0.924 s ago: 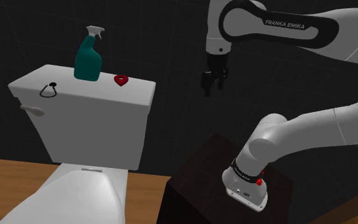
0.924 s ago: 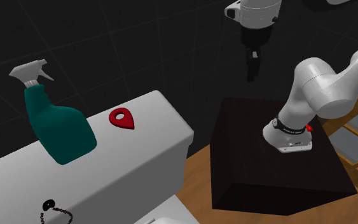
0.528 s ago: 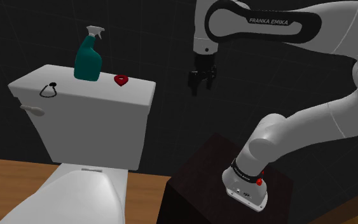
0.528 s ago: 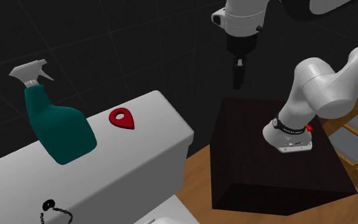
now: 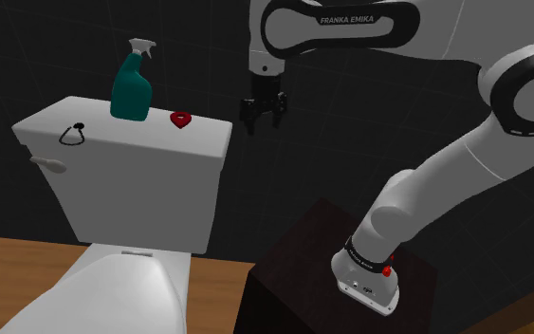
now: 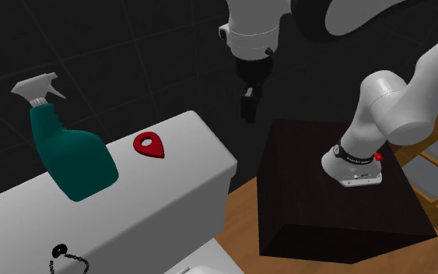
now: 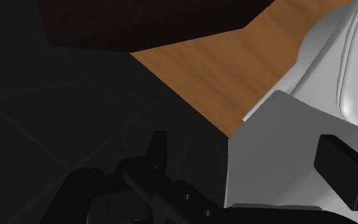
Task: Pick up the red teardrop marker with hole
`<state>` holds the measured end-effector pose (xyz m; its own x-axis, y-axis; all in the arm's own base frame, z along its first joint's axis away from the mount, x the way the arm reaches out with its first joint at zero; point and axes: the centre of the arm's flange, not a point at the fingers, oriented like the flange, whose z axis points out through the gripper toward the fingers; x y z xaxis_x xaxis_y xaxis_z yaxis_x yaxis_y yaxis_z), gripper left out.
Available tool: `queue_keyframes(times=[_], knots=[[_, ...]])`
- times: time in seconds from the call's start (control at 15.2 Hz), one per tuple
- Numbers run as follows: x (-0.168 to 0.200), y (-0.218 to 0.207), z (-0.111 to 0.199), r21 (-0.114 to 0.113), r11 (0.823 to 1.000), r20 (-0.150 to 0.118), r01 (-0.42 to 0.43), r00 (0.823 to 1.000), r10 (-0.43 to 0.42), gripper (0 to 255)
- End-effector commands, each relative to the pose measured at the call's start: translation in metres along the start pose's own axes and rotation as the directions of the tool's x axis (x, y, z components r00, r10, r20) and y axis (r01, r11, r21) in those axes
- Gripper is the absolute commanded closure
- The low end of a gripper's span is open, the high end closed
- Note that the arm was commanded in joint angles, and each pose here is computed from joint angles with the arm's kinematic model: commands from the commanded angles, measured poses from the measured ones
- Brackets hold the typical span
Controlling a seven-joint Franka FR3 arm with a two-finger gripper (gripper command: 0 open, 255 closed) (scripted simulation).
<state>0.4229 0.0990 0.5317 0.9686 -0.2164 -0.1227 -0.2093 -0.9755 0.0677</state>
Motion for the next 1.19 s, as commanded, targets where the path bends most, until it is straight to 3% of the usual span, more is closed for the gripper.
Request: queue_keyframes(times=[0.0,1.12], knots=[[0.019,-0.014,-0.001,0.008,1.0,-0.012,-0.017,1.0,0.017,0],[0.187,-0.132,-0.026,0.076,0.986,-0.104,-0.152,0.982,0.159,0]])
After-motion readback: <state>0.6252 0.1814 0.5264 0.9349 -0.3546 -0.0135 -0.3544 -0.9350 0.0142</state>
